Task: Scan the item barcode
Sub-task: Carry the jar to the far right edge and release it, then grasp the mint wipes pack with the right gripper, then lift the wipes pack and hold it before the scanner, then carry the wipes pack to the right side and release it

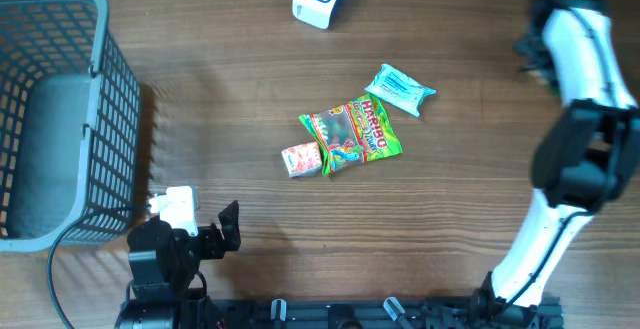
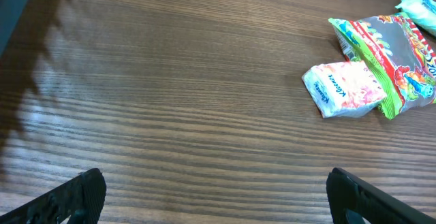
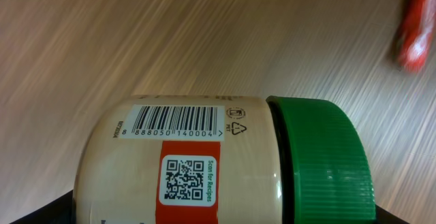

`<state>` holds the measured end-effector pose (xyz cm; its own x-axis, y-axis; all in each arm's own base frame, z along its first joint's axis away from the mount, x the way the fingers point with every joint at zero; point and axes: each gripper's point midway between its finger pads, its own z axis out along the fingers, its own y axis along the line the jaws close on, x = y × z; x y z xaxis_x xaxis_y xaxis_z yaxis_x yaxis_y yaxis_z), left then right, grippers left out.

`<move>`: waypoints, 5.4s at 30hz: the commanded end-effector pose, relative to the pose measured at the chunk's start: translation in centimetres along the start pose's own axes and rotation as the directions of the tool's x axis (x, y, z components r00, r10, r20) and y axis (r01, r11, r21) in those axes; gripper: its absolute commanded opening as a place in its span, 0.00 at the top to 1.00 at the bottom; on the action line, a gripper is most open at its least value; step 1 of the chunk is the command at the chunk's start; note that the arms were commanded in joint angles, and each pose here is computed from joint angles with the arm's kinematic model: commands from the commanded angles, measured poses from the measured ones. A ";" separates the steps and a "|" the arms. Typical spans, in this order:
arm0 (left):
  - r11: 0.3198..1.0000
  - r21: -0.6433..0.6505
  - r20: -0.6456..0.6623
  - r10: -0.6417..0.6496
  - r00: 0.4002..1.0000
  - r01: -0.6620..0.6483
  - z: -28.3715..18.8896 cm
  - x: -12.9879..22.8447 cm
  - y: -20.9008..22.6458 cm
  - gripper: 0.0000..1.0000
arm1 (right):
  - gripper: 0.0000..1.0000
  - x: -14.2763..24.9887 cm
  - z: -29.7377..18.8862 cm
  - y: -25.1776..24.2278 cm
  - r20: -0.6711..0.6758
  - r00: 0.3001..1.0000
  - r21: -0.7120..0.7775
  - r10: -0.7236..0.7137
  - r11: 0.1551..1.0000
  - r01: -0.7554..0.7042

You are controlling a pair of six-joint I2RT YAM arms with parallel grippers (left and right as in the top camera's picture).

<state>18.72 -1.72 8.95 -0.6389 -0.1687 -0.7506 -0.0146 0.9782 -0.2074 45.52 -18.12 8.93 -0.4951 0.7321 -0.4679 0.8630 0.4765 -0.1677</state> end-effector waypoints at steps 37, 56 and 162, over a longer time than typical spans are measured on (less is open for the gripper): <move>1.000 0.008 0.006 -0.012 1.000 0.012 0.0 -0.1 -0.1 0.00 | 0.03 24.1 -14.5 13.7 0.163 0.519 -0.495 -0.839 0.386 0.778; 1.000 0.008 0.006 -0.012 1.000 0.012 0.0 -0.1 -0.1 0.00 | 0.00 25.3 -8.3 13.6 0.366 0.055 0.183 -0.929 0.130 0.975; 1.000 0.008 0.006 -0.012 1.000 0.012 0.0 -0.1 -0.1 0.00 | 0.96 24.8 -24.1 34.3 0.807 -0.172 0.309 -0.566 0.156 0.938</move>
<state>18.73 -1.71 8.96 -0.6386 -0.1687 -0.7508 -0.0146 0.9782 -0.2073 60.59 30.60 12.14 -0.2572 -0.6767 -0.6899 -0.4069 0.7234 -0.5578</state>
